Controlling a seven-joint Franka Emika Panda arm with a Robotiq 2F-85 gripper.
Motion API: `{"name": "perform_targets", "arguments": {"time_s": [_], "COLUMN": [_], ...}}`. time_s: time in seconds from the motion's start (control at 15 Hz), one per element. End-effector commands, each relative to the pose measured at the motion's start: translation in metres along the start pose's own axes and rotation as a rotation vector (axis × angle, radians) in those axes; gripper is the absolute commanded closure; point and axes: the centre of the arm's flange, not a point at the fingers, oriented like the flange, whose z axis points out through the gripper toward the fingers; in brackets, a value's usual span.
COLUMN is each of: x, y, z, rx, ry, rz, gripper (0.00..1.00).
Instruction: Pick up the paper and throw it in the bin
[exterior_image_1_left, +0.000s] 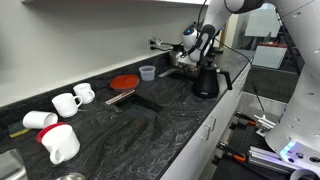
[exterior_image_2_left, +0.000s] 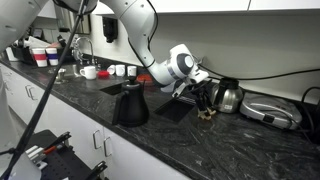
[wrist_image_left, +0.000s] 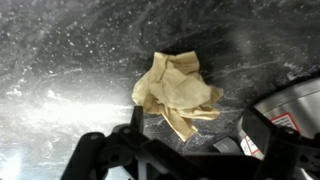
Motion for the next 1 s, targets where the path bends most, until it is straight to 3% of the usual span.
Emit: {"name": "perform_targets", "arguments": {"time_s": [0.0,0.07,0.13,0.27,0.93], "x": [0.0014,0.0017,0.0016,0.0011,0.0013], "y": [-0.0001,-0.0003,-0.0006,-0.0013,-0.0001], "z": [-0.001,-0.0014,-0.0017,-0.0019,-0.0004], "rx": [-0.004,-0.002,-0.001,-0.003,-0.014], "ry": [0.012,0.01,0.008,0.003,-0.004], "rz": [-0.003,-0.002,-0.001,0.001,0.015], "gripper": [0.0,0.02,0.27,0.29,0.99]}}
